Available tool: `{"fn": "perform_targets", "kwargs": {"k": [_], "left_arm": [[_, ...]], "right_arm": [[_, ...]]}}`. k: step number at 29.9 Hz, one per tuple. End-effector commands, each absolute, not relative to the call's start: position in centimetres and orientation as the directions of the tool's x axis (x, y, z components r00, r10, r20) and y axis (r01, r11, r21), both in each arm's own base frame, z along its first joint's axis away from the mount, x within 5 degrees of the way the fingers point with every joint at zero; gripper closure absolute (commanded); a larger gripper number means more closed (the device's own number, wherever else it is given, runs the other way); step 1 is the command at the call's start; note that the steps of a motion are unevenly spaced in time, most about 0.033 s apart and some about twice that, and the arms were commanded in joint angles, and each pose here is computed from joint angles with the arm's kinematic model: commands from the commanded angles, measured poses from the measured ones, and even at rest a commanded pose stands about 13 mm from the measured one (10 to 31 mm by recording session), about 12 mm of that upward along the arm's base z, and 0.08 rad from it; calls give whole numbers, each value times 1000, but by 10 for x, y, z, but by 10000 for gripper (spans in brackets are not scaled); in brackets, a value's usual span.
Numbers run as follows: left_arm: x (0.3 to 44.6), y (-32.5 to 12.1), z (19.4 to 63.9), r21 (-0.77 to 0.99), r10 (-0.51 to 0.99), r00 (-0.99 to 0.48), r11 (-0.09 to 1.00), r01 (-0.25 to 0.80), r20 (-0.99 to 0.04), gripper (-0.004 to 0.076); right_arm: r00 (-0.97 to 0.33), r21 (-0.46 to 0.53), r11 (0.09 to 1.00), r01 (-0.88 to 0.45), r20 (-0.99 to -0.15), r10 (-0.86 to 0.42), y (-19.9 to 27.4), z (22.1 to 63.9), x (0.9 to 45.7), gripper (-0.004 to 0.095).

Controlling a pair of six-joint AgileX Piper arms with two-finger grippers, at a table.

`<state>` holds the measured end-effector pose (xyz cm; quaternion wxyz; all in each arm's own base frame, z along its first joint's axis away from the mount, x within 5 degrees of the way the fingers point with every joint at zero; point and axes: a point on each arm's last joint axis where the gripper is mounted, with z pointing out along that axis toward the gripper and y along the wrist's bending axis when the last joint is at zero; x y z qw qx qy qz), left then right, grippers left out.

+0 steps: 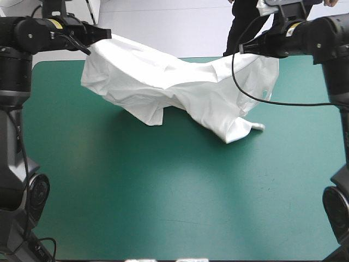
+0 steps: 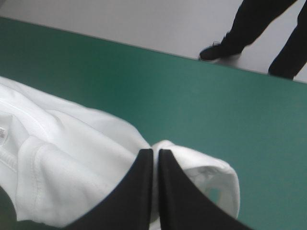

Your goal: Fold the cloth

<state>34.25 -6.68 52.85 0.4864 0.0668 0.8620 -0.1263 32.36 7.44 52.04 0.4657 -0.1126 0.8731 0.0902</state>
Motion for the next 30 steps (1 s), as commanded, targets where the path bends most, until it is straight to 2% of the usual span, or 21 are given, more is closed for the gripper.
{"fn": "perform_targets", "kwargs": {"k": [1, 6, 9, 17, 23, 26, 30], "left_arm": [[283, -63, 586, -160, -50, -332, 937, 311, -942, 733], [236, -60, 622, -159, -97, -178, 912, 378, -979, 733], [200, -57, 646, -126, -123, -35, 894, 431, -992, 733], [101, -41, 694, -76, -253, 321, 877, 475, -913, 733], [60, -34, 704, -53, -286, 427, 876, 480, -858, 733], [62, -34, 703, -53, -277, 415, 878, 476, -866, 733], [93, -39, 696, -76, -261, 346, 881, 468, -901, 733]], "right_arm": [[-278, 10, 955, -295, -957, -76, 62, 584, 261, 924], [-63, -29, 948, -316, -997, -51, 52, 629, 202, 924], [69, -47, 936, -348, -997, -24, 49, 651, 170, 924], [416, -100, 918, -384, -906, 75, 39, 696, 90, 920], [481, -108, 904, -413, -869, 116, 37, 703, 68, 919], [465, -104, 903, -416, -878, 113, 38, 702, 72, 919], [403, -91, 906, -414, -911, 93, 43, 695, 99, 919]]}}
